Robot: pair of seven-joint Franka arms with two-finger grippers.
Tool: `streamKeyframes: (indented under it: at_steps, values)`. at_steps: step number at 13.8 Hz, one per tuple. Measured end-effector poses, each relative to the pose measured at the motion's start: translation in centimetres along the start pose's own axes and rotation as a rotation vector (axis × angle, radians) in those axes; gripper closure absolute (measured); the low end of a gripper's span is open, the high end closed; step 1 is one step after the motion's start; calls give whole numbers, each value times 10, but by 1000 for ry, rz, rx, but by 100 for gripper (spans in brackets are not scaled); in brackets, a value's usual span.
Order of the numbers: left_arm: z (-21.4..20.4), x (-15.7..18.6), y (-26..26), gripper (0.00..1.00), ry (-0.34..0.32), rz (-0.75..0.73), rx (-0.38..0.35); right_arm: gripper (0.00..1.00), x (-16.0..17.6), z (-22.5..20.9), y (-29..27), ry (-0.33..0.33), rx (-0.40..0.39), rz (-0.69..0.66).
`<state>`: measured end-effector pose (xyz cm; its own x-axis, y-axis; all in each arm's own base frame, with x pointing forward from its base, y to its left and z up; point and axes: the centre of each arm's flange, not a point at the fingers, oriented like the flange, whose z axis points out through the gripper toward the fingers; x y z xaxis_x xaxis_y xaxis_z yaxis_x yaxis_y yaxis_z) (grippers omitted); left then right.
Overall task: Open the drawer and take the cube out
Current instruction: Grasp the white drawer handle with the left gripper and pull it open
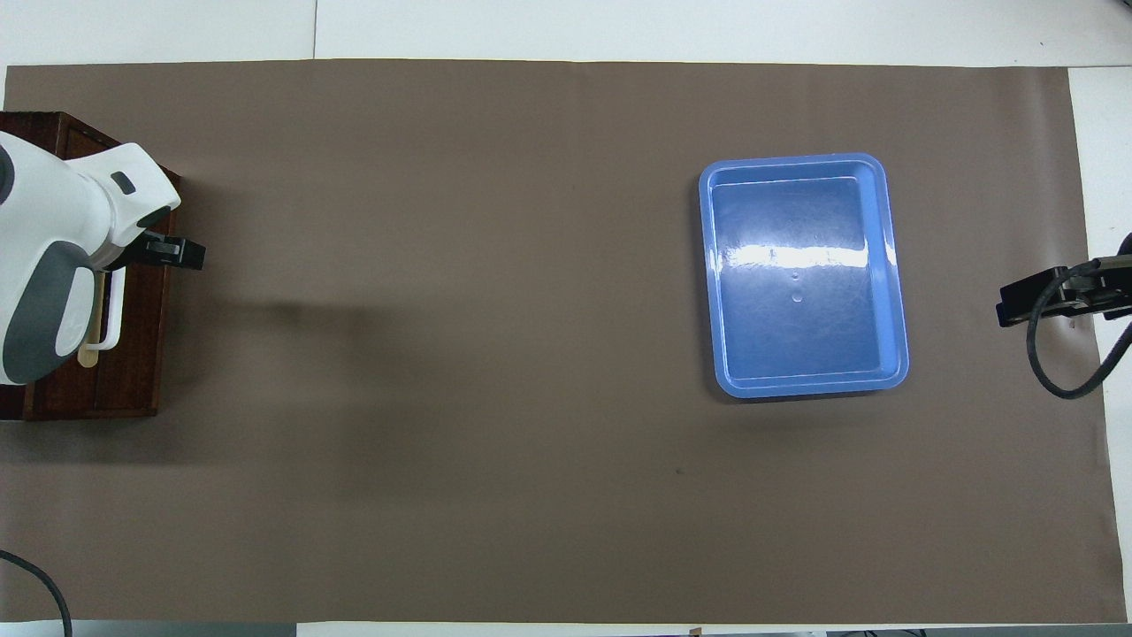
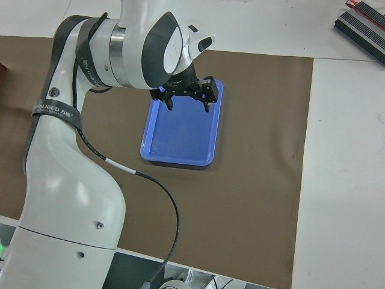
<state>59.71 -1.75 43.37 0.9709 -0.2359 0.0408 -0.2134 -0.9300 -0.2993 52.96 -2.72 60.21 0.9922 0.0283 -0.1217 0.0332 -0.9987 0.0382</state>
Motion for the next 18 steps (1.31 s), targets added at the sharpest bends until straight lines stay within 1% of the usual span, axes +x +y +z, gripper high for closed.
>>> streamKeyframes:
  at_steps: [2,5,8,11,14,16,18]
  values:
    - [9,-1,3,0,-5,13,4,0,0,0,0,0,0,0]
    - [12,-2,3,0,-6,37,36,0,0,0,0,0,0,0]
    - [17,-4,3,0,-4,43,36,0,0,0,0,0,0,0]
    - [34,-12,-7,0,4,32,28,0,0,0,0,0,0,0]
    - [44,-17,-5,0,-5,36,22,0,-2,-2,4,5,0,7]
    - [46,-15,5,0,-5,53,19,0,-3,-4,6,8,0,12]
    - [39,-10,29,0,9,59,17,0,-4,-5,6,11,0,12]
